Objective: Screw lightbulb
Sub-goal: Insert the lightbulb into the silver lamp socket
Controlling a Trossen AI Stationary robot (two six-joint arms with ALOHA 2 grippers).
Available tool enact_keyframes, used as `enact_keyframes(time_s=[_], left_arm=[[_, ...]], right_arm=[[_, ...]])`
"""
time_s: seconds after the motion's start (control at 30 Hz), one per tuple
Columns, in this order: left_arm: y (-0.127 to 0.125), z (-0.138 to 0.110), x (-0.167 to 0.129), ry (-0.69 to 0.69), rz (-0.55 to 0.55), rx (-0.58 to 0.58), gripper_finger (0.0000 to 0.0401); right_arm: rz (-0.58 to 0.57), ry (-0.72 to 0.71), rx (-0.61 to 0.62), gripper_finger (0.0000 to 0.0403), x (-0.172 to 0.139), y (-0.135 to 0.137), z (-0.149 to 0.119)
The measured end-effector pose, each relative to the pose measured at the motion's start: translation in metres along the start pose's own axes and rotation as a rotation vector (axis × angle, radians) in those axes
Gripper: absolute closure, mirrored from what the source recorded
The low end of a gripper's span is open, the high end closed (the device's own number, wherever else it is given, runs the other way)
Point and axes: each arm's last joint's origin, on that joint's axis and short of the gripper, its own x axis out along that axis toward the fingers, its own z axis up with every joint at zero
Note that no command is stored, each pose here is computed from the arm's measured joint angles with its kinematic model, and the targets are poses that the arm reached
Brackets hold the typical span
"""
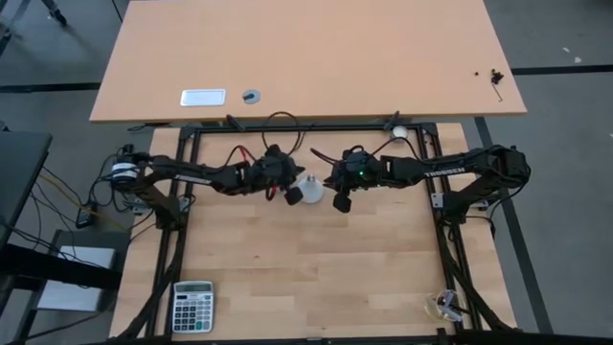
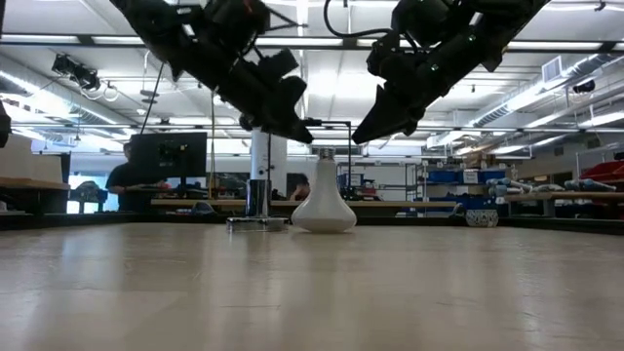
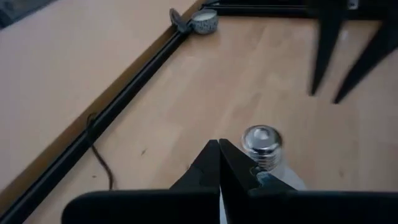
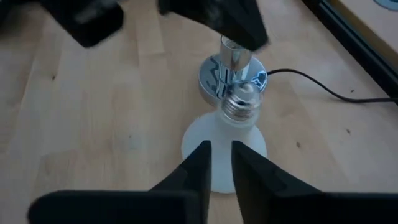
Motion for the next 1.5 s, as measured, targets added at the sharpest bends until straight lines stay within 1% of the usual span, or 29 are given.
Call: enact_keyframes(time_s=[0.1,0.17,0.23,0.3,0.43,0.57,0.7,0.83,0.97,1.1,1.17,1.33,1.5], left_arm=[[0.002,-0.008,0.013,0.013,-0.083,-0.004,0.0401],[0.000,-0.010,0.020,-0.014,-0.141,0.014,0.0401],[-0.002,-0.011,0.024,-0.030,-0.170,0.031,0.0401],[-0.005,-0.011,0.024,-0.039,-0.210,0.036,0.0401],[-0.017,-0.010,0.020,-0.056,-0.310,0.050,0.0401],[-0.032,-0.011,0.015,-0.058,-0.380,0.075,0.0401],[-0.046,-0.013,0.009,-0.055,-0.421,0.111,0.0401],[-0.054,-0.013,0.006,-0.057,-0.430,0.122,0.0401],[-0.057,-0.014,0.004,-0.057,-0.432,0.127,0.0401],[-0.057,-0.015,0.004,-0.041,-0.414,0.129,0.0401],[-0.056,-0.017,0.004,-0.017,-0.388,0.113,0.0401],[-0.058,-0.025,0.002,0.076,-0.376,0.092,0.0401],[-0.066,-0.032,-0.002,0.139,-0.386,0.103,0.0401]], right_arm=[[0.000,0.000,0.000,0.0369,0.000,0.000,0.000],[0.001,0.001,0.002,0.0386,0.000,0.000,0.000],[0.002,0.003,0.002,0.0395,0.000,0.001,0.000],[0.028,0.010,0.010,0.0395,0.000,0.002,-0.001],[0.134,0.036,0.044,0.0381,-0.001,0.013,-0.003],[0.136,0.054,0.041,0.0381,-0.001,0.027,-0.010],[0.122,0.059,0.069,0.0389,-0.002,0.036,-0.013],[0.132,0.076,0.122,0.0383,-0.003,0.044,-0.015],[0.128,0.144,0.172,0.0369,-0.004,0.048,-0.022],[0.098,0.203,0.186,0.0365,-0.006,0.051,-0.028],[0.092,0.228,0.194,0.0367,-0.006,0.052,-0.031],[0.098,0.269,0.185,0.0376,-0.009,0.059,-0.036],[0.200,0.305,0.188,0.0380,-0.013,0.073,-0.039]])
